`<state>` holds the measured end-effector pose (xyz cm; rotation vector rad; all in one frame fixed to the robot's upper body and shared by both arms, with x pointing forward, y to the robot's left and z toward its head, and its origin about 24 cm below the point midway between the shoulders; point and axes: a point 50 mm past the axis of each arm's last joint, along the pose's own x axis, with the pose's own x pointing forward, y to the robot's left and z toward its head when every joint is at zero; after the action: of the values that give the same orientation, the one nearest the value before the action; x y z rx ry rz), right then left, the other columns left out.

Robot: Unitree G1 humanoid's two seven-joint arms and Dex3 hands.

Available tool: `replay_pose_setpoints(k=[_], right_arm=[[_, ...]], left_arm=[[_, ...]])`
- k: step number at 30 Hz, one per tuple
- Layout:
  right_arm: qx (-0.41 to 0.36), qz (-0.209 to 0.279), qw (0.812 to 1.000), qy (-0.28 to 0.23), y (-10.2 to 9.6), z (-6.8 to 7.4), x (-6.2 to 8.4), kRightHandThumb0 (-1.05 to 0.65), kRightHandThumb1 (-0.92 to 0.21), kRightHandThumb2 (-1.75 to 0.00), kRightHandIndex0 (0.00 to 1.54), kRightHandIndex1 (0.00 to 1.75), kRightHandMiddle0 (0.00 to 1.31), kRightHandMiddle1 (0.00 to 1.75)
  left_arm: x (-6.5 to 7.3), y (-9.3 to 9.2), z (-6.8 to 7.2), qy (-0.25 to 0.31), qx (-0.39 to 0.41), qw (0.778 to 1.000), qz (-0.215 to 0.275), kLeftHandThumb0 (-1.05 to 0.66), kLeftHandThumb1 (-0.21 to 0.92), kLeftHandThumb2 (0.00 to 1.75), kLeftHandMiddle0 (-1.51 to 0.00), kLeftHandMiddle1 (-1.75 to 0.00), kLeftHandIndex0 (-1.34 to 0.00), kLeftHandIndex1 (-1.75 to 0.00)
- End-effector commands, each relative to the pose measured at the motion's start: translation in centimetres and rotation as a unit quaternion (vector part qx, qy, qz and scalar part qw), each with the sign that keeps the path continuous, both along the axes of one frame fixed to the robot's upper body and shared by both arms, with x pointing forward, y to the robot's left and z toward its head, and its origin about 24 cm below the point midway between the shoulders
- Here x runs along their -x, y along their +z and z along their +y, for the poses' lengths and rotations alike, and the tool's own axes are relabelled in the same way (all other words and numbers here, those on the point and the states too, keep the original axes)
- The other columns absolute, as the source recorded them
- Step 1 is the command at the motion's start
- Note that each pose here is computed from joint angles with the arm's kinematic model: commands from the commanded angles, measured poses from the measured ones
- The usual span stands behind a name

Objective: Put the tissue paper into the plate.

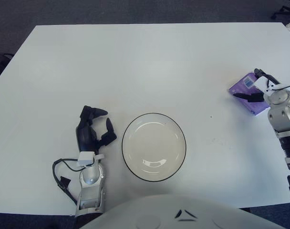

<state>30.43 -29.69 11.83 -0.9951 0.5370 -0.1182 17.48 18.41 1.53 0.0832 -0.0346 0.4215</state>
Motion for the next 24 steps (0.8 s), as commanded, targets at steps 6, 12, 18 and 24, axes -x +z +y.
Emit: replay_pose_setpoints(k=[6, 12, 18, 24], right_arm=[[-0.153, 0.100, 0.982, -0.039, -9.3, -0.1, 2.7, -0.60, -0.42, -0.96, 0.09, 1.24, 0.00, 0.45], [-0.156, 0.101, 0.982, -0.043, -10.6, 0.1, 2.4, 0.11, -0.43, -1.11, 0.41, 1.69, 0.04, 1.57], [-0.144, 0.099, 0.984, -0.042, -10.8, 0.1, 2.6, 0.01, -0.37, -1.21, 0.51, 1.74, 0.44, 1.58], [-0.146, 0.098, 0.984, -0.041, -11.2, 0.1, 2.6, 0.00, -0.20, -1.41, 0.69, 1.75, 0.56, 1.59]], left_arm=[[1.6, -2.0, 0.4, 0.013, 0.004, 0.998, 0.059, -0.46, 0.38, 1.25, -1.11, -1.75, -0.56, -1.75], [1.6, -1.9, 0.4, 0.015, 0.004, 0.998, 0.059, -0.46, 0.39, 1.24, -1.11, -1.75, -0.55, -1.75], [1.6, -1.9, 0.4, 0.012, 0.004, 0.998, 0.057, -0.46, 0.38, 1.25, -1.11, -1.75, -0.56, -1.75], [1.6, -1.9, 0.4, 0.010, 0.003, 0.998, 0.056, -0.47, 0.36, 1.27, -1.10, -1.75, -0.58, -1.75]])
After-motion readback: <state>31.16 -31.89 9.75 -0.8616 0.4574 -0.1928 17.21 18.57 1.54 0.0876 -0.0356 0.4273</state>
